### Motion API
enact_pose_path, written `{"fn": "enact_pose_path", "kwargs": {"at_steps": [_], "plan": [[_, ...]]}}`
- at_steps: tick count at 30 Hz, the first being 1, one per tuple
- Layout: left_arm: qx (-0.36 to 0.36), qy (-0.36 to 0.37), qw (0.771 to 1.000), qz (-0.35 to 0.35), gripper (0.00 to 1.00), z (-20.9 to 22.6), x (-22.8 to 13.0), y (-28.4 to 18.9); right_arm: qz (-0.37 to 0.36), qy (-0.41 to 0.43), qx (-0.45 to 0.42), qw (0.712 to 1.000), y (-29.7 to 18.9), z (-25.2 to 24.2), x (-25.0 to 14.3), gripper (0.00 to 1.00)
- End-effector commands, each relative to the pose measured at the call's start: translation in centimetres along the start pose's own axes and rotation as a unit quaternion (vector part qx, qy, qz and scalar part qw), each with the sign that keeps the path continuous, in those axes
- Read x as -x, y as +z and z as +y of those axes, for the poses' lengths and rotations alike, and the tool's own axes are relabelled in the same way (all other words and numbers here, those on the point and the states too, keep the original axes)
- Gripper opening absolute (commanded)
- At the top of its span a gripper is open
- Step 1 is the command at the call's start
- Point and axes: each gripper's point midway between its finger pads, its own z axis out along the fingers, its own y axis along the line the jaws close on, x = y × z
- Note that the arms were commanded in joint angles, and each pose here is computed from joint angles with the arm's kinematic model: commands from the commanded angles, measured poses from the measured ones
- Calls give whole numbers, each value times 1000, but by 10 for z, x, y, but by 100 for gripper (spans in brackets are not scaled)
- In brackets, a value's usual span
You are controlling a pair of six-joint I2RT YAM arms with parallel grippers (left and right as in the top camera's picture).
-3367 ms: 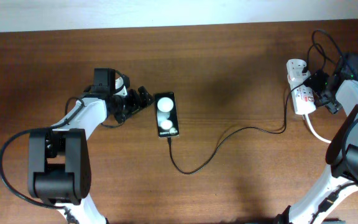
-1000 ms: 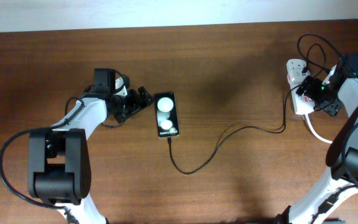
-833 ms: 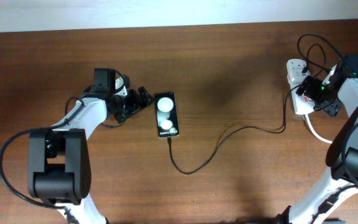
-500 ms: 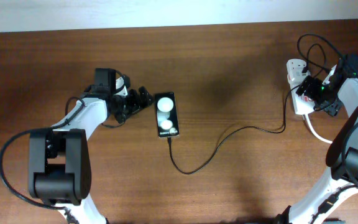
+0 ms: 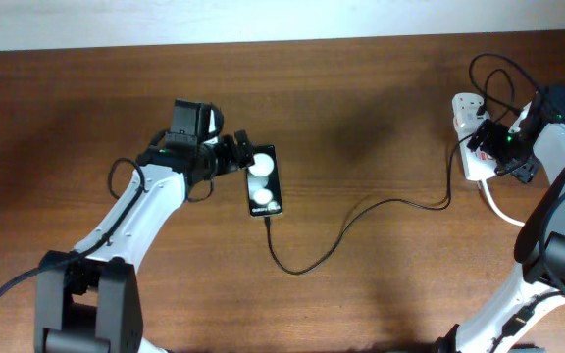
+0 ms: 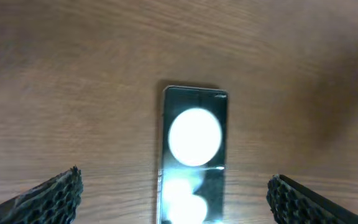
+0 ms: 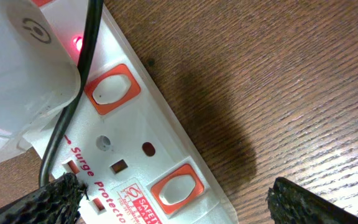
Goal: Plug charger to phone and switch on socket
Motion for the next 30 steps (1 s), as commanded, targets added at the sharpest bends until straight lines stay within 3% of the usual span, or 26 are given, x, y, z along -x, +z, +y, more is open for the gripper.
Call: {"fn": "enact_pose_path", "kwargs": {"at_steps": [1,3,7,10,19,23,30], "plan": [[60,9,998,-18,99,18,2,-7,-1,-7,-6,1000,-4,-2,-3,99],[94,14,995,-16,99,29,-3,-8,-1,-7,-6,1000,-4,-2,-3,99],[99,101,990,20,99,29,-31,2,-1,-7,-6,1000,-4,-2,-3,99],[102,116,987,35,99,40,-56,6,-1,-7,-6,1000,-4,-2,-3,99],[67,127,989,-43,99,62,-95,7,-1,-7,-6,1000,-4,-2,-3,99],[15,188,981,-54,99,51,-107,12,-1,-7,-6,1000,-4,-2,-3,99],[23,155,984,-87,99,82,-114,2,-1,-7,-6,1000,-4,-2,-3,99]]}}
